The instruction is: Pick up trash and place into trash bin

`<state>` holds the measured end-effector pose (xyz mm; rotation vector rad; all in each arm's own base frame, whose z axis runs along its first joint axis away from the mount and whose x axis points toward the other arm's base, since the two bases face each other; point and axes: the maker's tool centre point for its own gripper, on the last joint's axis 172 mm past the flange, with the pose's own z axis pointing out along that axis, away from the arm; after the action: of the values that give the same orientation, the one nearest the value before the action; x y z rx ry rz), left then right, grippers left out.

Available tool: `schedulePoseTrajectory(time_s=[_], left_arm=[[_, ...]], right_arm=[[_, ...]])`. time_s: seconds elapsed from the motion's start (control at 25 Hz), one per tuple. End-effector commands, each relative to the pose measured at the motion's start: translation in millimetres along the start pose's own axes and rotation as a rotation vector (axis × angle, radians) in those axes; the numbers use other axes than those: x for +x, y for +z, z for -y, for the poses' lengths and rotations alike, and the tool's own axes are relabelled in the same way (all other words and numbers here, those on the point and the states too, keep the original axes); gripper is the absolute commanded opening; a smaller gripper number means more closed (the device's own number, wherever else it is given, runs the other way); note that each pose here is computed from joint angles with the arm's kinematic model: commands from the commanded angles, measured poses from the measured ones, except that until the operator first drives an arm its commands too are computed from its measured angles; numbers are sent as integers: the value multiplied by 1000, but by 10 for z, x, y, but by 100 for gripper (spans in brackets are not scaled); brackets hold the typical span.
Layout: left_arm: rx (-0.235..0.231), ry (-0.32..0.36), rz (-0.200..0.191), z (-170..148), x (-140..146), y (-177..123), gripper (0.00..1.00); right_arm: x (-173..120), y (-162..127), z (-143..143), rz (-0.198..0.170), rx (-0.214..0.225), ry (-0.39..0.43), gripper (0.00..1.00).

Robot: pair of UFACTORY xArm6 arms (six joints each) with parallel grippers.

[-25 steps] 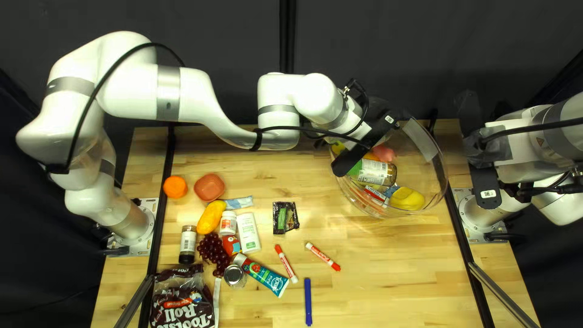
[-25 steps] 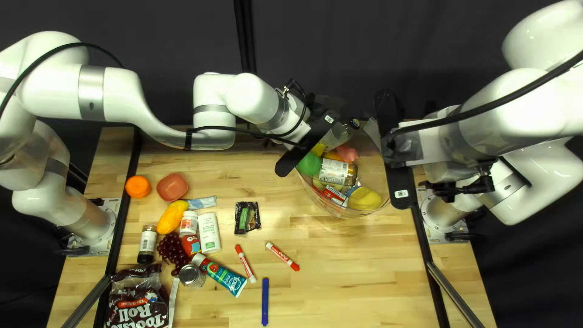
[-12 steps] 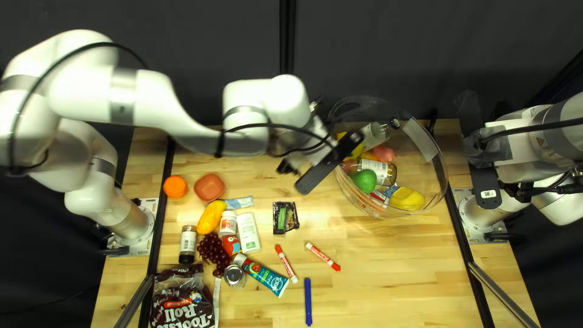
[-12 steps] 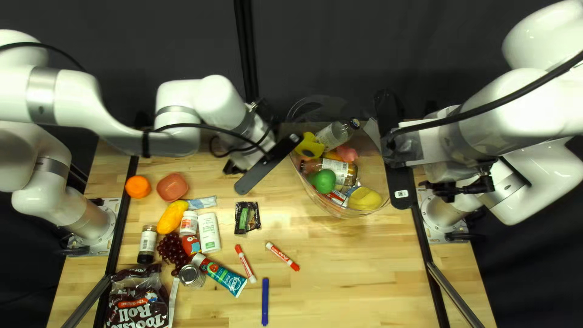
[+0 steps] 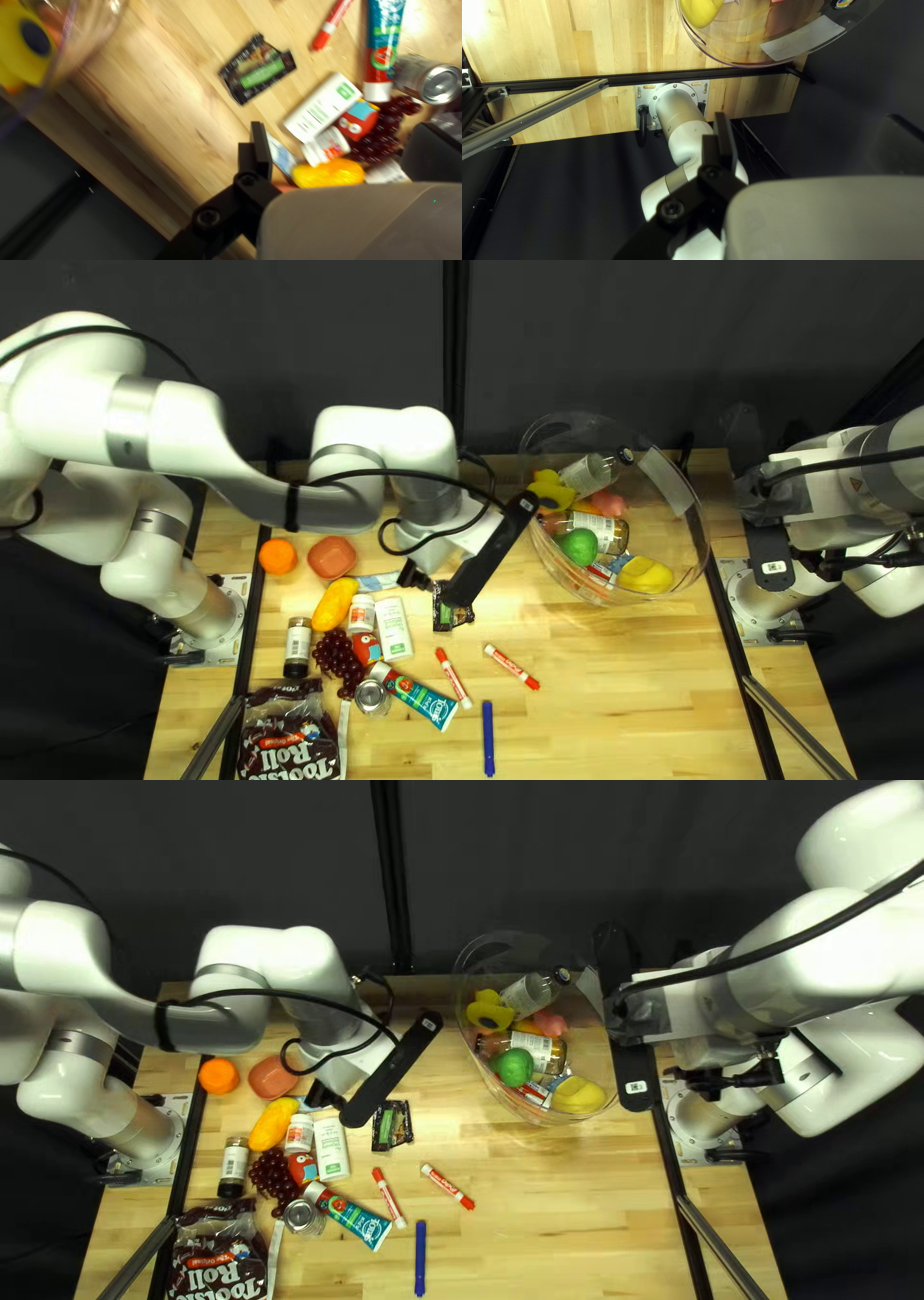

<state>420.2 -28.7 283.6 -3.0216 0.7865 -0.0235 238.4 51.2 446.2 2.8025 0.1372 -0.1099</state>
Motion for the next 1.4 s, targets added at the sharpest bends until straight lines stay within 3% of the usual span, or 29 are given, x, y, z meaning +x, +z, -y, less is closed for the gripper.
schedulePoseTrajectory(time_s=[0.04, 0.16, 0.28, 1.0, 1.04, 1.12, 1.24, 1.4], left_arm=[[55, -161, 75, -176, -256, -326, 100], [89, -253, 127, -258, -411, -443, 100], [113, -291, 155, -327, -452, -458, 100], [113, -290, 156, -330, -442, -445, 100], [113, -290, 156, -330, -442, -445, 100], [107, -299, 157, -338, -486, -450, 100], [131, -329, 153, -413, -669, -666, 100], [177, -366, 146, -554, -849, -845, 100]], right_arm=[[339, 294, 118, -25, 1, -9, 100], [630, 495, 252, -35, 26, -24, 100], [859, 646, 413, -42, 53, -44, 100], [880, 614, 440, -41, 52, -60, 100], [915, 614, 515, -62, 55, -66, 100], [1082, 614, 773, -68, 85, -66, 100], [1339, 696, 1104, -90, 136, -50, 100], [1631, 930, 1429, -147, 198, 51, 100]])
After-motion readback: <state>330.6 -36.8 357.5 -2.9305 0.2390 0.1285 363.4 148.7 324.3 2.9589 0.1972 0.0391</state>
